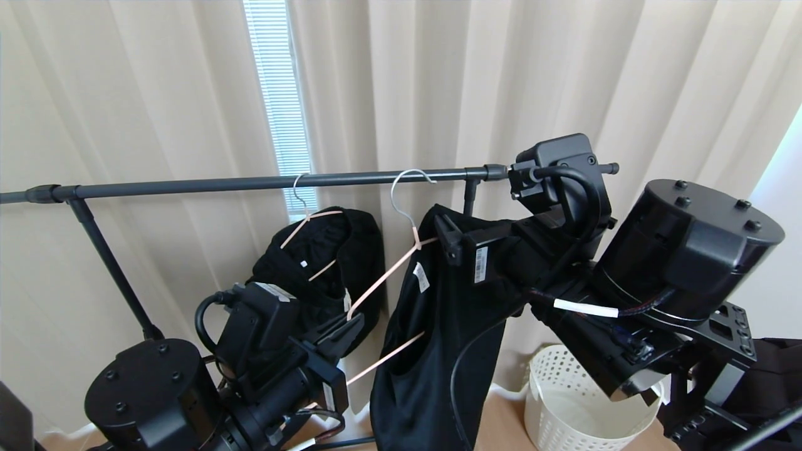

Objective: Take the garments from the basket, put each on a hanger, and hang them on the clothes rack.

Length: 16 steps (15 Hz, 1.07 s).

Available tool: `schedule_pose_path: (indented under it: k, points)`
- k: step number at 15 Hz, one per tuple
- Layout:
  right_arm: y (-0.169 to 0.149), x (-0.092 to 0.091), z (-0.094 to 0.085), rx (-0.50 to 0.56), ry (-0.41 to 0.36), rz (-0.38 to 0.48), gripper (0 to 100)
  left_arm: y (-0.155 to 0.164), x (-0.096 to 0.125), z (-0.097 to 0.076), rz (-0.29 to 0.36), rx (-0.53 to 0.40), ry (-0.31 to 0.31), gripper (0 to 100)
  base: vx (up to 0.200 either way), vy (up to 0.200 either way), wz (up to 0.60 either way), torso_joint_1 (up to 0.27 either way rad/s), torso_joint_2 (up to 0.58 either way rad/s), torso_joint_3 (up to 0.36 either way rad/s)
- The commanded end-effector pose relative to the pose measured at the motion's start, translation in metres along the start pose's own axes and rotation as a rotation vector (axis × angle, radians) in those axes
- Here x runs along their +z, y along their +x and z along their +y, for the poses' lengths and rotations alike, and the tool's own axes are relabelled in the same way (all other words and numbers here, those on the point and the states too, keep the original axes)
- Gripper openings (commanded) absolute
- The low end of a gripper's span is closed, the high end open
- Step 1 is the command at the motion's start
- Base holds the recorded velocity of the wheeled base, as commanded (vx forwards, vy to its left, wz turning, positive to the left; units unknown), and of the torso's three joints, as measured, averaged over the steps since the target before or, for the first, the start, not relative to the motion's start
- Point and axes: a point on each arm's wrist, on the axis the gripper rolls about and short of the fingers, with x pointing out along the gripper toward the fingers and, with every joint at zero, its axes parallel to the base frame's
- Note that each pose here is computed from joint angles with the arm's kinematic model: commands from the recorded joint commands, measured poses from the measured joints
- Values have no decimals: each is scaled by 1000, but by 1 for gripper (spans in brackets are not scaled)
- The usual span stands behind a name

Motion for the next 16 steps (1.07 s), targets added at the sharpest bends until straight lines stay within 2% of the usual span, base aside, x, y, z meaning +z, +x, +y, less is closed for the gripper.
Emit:
schedule_pose_path:
  k: [1, 8, 12, 13, 16]
  points:
    - [2, 1, -3, -12, 0, -3, 100, -2, -2, -1, 9, -7, 1, 0, 0, 0, 0, 0, 0, 0]
    - [2, -7, 1, 1, -14, 19, 100, -1, -1, 0, 3, -4, -3, 0, 0, 0, 0, 0, 0, 0]
    - [0, -12, 4, 16, -28, 40, 100, 1, 1, 6, -7, 22, -5, 0, 0, 0, 0, 0, 0, 0]
    - [-3, -16, 4, 52, -44, 63, 100, 3, 3, 11, -16, 43, -9, 0, 0, 0, 0, 0, 0, 0]
    - [-10, -19, 2, 100, -57, 78, 100, 3, 3, 11, -16, 40, -9, 0, 0, 0, 0, 0, 0, 0]
